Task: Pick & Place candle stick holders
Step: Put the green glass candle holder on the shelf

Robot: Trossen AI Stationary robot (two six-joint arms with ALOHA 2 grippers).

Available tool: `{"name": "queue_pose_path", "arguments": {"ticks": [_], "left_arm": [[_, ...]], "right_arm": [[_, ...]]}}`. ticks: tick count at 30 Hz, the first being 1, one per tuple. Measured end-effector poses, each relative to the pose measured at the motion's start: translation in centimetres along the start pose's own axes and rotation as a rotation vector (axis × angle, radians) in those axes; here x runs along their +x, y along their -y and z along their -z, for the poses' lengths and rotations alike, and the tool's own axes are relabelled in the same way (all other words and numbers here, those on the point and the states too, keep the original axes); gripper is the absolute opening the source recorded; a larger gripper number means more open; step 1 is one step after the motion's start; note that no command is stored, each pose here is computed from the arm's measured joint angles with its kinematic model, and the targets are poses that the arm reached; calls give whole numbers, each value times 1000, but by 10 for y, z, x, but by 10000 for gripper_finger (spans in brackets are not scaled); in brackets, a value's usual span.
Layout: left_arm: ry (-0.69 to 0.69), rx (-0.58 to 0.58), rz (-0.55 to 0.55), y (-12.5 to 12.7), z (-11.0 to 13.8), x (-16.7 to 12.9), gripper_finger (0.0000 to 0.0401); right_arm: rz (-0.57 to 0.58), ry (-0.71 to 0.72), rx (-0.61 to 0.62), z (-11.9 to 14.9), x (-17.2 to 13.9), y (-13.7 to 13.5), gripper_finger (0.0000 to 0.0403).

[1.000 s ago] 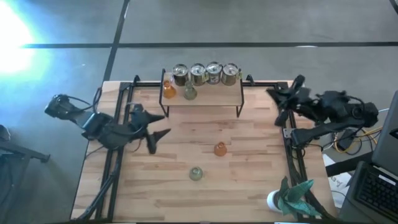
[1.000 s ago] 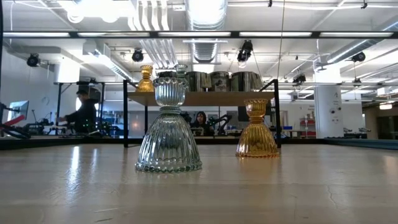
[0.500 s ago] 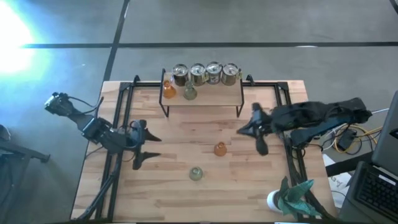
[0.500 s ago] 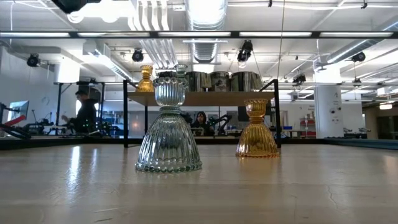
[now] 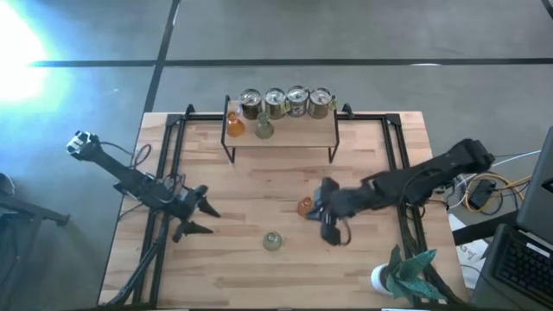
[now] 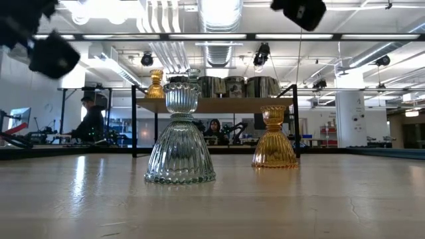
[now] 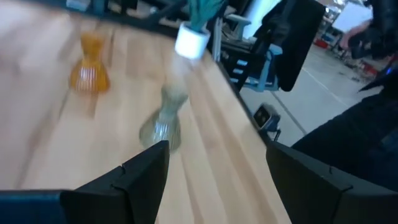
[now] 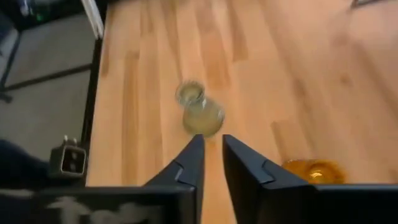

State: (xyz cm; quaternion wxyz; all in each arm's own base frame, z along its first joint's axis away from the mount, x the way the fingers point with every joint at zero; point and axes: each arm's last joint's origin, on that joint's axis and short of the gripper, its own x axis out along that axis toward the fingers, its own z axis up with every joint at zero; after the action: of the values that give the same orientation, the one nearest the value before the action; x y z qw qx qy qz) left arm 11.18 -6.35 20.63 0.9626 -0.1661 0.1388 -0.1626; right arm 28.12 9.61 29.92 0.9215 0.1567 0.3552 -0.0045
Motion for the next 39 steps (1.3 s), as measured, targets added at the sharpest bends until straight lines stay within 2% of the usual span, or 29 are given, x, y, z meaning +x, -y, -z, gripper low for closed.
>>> {"name": "queue_pose_path", "arguments": {"ticks": [4,8,12,17,23,29,39], "left_arm": [[-16,-122,-8,-13,29,4,273],[-32,-190,-19,-21,49,5,273],[-54,-219,-34,-25,58,6,273],[-94,-194,-58,-28,64,6,273],[-103,-200,-68,-28,65,6,273],[-107,-203,-71,-29,66,6,273],[-106,-227,-72,-29,66,6,273]], "right_arm": [[22,-57,5,16,32,-2,96],[35,-77,3,30,65,0,150],[50,-115,-12,42,93,0,199],[44,-103,-67,48,126,-2,237],[21,-91,-92,55,159,-6,256],[-9,-63,-84,55,181,-10,255],[-41,-6,-75,48,197,-18,249]]}}
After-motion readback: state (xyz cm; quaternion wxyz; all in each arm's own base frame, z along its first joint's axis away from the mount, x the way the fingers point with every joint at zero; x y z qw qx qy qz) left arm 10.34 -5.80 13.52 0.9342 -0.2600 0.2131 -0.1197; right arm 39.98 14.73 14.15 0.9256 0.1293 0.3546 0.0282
